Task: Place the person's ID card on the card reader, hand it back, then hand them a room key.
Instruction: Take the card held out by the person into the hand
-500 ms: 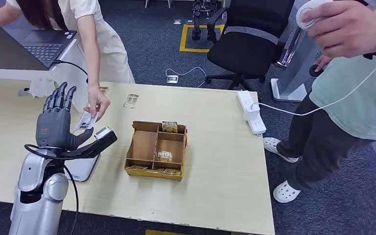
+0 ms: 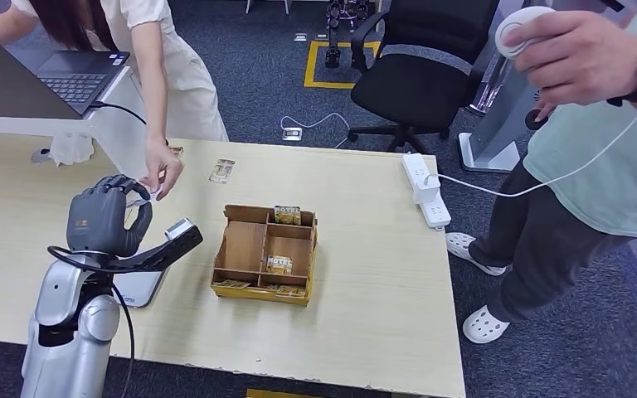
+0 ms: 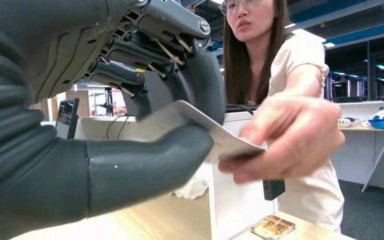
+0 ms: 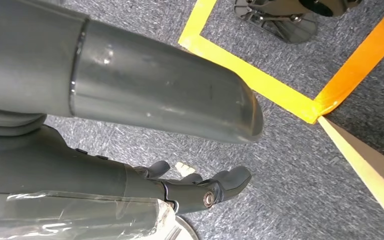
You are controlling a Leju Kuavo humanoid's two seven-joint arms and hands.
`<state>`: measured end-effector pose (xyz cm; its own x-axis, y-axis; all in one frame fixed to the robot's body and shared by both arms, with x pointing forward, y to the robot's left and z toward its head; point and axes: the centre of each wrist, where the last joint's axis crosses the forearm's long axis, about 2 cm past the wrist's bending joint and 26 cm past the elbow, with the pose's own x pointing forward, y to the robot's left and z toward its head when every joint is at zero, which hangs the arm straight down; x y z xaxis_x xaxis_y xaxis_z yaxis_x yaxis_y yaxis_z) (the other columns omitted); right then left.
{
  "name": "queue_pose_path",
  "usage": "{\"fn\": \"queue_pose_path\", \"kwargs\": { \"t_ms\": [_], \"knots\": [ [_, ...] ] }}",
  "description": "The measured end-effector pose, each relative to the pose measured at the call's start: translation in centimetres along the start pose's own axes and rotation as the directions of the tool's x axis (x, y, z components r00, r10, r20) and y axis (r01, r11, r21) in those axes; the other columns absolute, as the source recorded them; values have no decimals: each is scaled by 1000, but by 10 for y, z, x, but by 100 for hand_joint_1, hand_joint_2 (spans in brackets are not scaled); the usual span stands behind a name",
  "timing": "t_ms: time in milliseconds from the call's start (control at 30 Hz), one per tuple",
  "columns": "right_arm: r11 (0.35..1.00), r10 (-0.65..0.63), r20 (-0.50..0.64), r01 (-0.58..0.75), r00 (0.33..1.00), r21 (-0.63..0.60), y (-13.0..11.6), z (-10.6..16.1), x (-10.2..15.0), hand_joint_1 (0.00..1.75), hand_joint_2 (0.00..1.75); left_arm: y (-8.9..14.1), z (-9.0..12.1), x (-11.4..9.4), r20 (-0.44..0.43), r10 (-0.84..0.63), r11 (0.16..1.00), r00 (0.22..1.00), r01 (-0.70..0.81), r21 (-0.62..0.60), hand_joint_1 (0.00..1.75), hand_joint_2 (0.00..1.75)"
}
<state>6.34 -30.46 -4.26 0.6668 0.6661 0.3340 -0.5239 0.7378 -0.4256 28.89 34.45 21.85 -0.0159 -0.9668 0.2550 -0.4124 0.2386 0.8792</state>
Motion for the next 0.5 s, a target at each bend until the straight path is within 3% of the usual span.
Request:
{"fn": "queue_pose_path", "kwargs": {
  "t_ms": [500],
  "knots": [
    [1000, -3, -6, 3, 1000, 2, 0, 0, -1, 0, 0, -1, 2, -2, -14, -3, 1000, 1000, 2, -7, 175, 175]
  ]
}}
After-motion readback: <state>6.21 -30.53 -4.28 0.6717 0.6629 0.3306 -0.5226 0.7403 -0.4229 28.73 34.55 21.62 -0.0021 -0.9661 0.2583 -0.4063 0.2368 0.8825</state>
